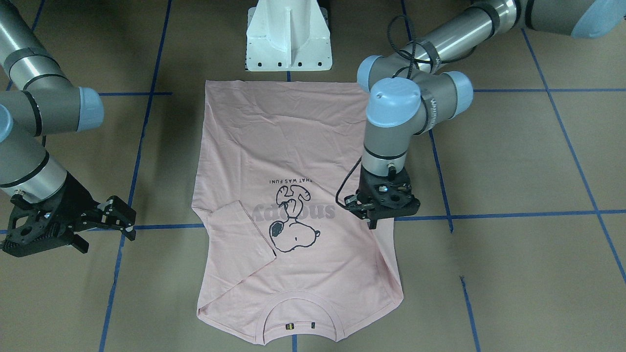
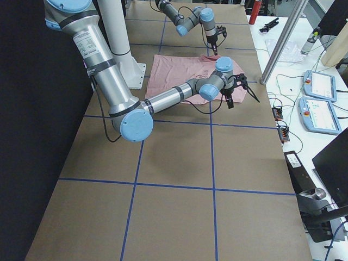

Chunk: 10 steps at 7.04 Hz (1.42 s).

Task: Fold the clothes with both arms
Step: 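Fold that sleeve inward toward the shirt center with the left gripper, then move both grippers to the shirt hem nearest the robot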

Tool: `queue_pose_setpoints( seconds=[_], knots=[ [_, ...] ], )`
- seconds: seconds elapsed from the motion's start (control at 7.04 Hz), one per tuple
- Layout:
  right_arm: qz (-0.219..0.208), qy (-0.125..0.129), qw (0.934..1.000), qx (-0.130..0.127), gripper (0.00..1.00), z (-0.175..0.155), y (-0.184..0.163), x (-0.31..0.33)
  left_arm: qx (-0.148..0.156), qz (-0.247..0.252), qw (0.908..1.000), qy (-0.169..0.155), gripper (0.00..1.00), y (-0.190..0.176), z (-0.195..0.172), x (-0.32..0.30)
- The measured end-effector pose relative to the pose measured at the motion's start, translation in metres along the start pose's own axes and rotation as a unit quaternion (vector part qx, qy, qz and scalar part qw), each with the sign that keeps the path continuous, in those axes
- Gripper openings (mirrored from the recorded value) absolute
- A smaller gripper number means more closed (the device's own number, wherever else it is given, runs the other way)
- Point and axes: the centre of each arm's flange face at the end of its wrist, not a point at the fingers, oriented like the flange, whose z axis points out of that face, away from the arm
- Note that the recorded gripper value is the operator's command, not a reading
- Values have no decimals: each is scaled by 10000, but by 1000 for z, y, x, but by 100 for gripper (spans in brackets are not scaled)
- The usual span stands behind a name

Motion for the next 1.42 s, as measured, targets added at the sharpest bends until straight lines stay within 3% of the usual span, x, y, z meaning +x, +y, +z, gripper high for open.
queue_pose_setpoints(
  seconds=[0.14,0.43,0.57,0.85,1.14,1.42],
  knots=[
    [-2,-2,10000,1,100,0,0,0,-95,-143,9998,-101,99,2,10,34],
    [-8,-8,10000,0,100,0,0,-1,-141,14,9998,-129,100,7,16,49],
    [42,-20,10000,-2,100,-1,0,-2,-111,235,9997,10,100,10,7,46],
    [588,-183,9981,-20,100,-9,16,-29,-48,617,9970,464,100,29,-31,20],
    [1078,-173,9940,-80,100,-10,89,-94,-52,868,9898,1127,100,75,-74,-20],
    [1477,-44,9890,-39,100,-29,208,-161,-227,1117,9788,1704,100,145,-104,-43]
  ],
)
